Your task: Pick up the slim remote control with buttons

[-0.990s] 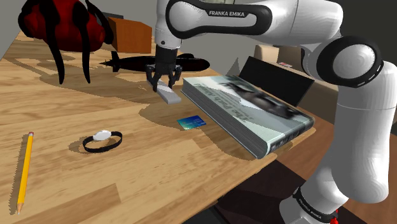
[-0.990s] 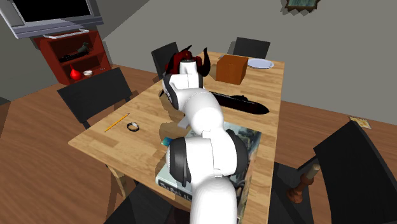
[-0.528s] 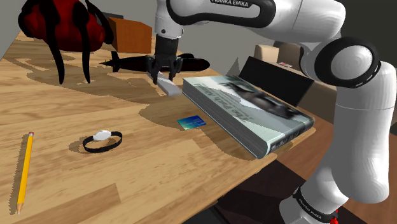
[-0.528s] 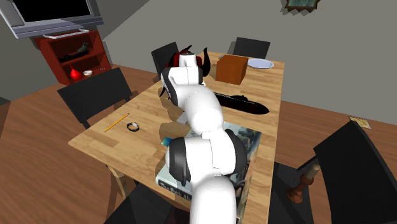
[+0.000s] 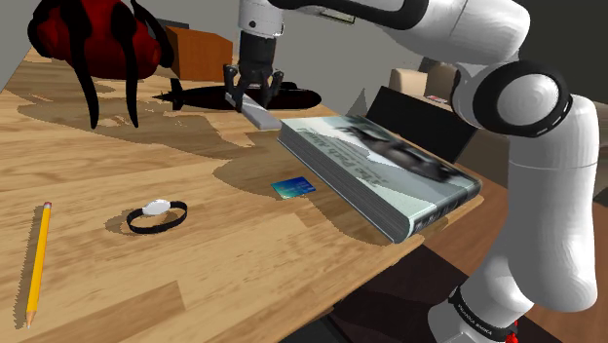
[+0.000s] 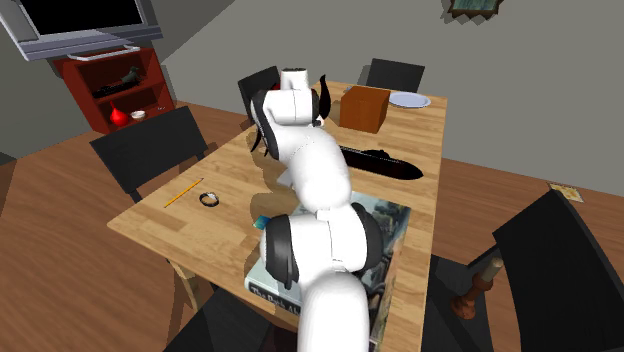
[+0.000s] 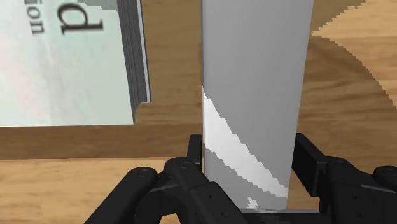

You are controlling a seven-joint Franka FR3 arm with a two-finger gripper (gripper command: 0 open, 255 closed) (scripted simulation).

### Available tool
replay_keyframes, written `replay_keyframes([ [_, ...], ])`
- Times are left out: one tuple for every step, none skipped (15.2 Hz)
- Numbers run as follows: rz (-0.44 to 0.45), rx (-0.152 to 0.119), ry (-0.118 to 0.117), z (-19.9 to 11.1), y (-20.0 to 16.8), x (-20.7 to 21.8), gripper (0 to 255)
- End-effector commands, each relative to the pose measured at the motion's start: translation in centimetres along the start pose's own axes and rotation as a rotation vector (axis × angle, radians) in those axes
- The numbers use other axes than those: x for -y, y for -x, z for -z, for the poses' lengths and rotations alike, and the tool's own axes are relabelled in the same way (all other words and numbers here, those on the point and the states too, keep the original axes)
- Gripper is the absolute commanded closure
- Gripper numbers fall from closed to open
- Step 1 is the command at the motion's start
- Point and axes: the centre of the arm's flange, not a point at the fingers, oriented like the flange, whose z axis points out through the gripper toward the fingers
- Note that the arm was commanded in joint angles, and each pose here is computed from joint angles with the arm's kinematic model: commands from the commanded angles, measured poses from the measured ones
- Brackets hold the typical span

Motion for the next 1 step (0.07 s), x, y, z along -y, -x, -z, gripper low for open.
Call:
replay_keyframes([
  [0.000,0.000,0.000,0.30,0.02,-0.04,255],
])
